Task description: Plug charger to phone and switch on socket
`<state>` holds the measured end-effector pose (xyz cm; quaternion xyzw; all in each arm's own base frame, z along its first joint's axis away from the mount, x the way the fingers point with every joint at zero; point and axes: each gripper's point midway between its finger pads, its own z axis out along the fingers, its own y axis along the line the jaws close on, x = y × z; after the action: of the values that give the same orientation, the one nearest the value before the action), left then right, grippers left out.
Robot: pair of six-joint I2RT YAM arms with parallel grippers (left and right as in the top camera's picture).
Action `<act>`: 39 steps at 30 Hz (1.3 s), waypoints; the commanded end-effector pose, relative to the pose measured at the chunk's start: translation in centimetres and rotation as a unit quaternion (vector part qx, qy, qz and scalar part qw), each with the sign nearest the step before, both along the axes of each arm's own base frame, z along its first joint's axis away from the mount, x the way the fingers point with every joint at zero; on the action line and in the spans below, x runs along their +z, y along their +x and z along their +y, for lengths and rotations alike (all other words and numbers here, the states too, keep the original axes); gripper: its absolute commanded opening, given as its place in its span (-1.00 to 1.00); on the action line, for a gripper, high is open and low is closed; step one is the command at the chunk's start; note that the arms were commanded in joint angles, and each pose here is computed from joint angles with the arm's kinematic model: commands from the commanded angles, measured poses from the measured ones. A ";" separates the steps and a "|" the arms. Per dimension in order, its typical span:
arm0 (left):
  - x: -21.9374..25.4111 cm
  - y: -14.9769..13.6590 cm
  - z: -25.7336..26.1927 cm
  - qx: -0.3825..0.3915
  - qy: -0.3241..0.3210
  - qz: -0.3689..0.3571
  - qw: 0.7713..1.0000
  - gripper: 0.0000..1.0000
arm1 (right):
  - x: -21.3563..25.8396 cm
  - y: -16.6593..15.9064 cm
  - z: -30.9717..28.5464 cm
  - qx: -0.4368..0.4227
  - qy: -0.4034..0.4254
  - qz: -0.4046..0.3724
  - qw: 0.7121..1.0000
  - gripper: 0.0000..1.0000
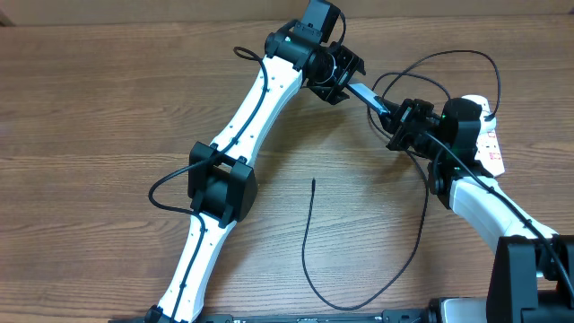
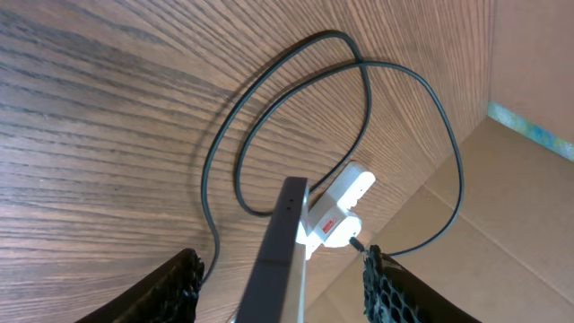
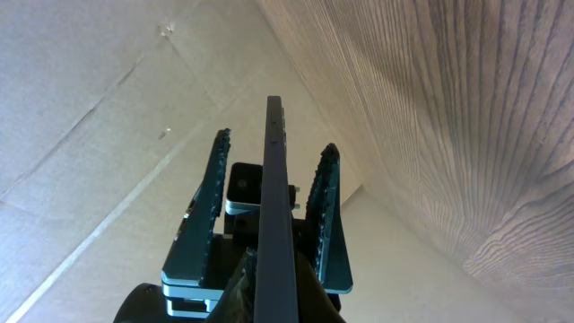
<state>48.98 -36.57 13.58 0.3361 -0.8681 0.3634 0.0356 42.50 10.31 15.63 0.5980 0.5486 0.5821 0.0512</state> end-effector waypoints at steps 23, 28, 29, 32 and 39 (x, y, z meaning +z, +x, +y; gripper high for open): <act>0.6 -0.2 -0.6 -0.001 0.012 -0.017 1.000 0.08 | 1.2 0.4 0.1 0.003 0.003 -0.017 1.000 -0.93; 0.7 -0.2 -0.6 -0.001 0.012 -0.017 1.000 0.08 | 1.3 0.2 0.3 0.009 0.006 -0.017 1.000 -0.93; 0.6 -0.3 -0.6 -0.001 0.012 -0.017 1.000 0.07 | 1.3 0.2 0.3 0.010 0.006 -0.017 1.000 -0.93; 0.7 -0.3 -0.7 -0.001 0.012 -0.017 1.000 0.03 | 1.3 0.2 0.4 0.012 0.008 -0.016 1.000 -0.93; 0.6 -0.3 -0.7 -0.001 0.012 -0.017 1.000 0.00 | 1.4 -0.2 0.9 0.023 0.032 -0.002 0.999 -0.93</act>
<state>48.50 -37.00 13.26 0.3352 -0.8732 0.3525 0.0299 42.16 10.83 15.80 0.5922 0.5507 0.5873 0.0332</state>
